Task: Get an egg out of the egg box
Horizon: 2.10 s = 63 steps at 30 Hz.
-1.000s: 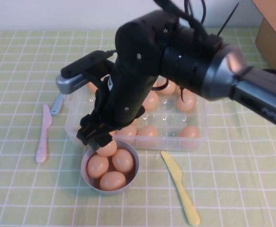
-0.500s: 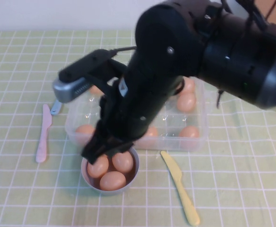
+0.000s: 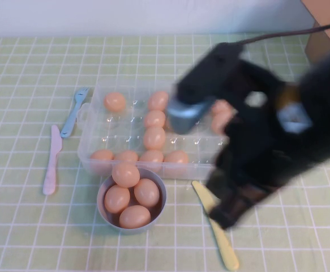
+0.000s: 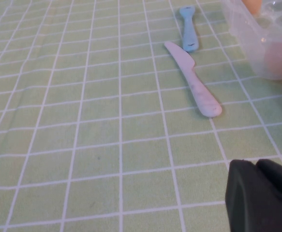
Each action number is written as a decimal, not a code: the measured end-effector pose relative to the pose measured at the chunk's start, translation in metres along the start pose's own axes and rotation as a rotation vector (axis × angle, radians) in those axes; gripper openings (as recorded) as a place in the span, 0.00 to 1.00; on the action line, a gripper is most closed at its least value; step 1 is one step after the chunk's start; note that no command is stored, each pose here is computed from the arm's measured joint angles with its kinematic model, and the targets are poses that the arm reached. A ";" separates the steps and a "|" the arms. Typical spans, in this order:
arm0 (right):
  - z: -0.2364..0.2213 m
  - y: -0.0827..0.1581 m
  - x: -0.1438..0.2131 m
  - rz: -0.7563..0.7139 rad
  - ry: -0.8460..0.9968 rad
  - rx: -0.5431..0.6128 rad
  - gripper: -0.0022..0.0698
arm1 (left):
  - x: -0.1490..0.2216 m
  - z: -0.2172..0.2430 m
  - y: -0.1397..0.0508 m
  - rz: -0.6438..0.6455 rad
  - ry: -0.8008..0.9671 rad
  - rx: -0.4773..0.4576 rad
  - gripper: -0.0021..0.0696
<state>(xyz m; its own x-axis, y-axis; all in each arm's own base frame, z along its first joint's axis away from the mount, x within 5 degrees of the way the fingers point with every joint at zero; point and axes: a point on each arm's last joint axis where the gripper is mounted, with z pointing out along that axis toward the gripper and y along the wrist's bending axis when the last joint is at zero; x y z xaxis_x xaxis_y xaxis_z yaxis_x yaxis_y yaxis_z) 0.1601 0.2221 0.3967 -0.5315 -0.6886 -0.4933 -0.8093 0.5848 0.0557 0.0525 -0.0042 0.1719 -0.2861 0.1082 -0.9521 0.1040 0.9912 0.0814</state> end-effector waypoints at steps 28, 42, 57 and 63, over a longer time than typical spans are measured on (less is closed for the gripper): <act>-0.027 -0.039 0.160 0.185 -0.374 0.255 0.01 | 0.000 0.000 0.000 0.000 0.000 0.000 0.02; 0.037 -0.075 0.259 0.392 -0.932 0.711 0.01 | 0.000 0.000 0.000 0.000 0.000 0.000 0.02; 0.056 -0.057 0.307 0.516 -0.976 0.809 0.01 | 0.000 0.000 0.000 0.000 0.000 0.000 0.02; 0.070 -0.055 0.315 0.569 -0.815 0.732 0.01 | 0.000 0.000 0.000 0.000 0.000 0.000 0.02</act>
<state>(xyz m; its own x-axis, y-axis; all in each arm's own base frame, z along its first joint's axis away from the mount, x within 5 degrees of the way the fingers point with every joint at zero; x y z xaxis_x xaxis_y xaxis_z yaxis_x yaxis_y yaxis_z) 0.0543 0.0032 0.1770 -0.2393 0.0577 -0.9692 -0.0439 0.9966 0.0702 0.0525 -0.0042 0.1719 -0.2861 0.1082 -0.9521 0.1040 0.9912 0.0814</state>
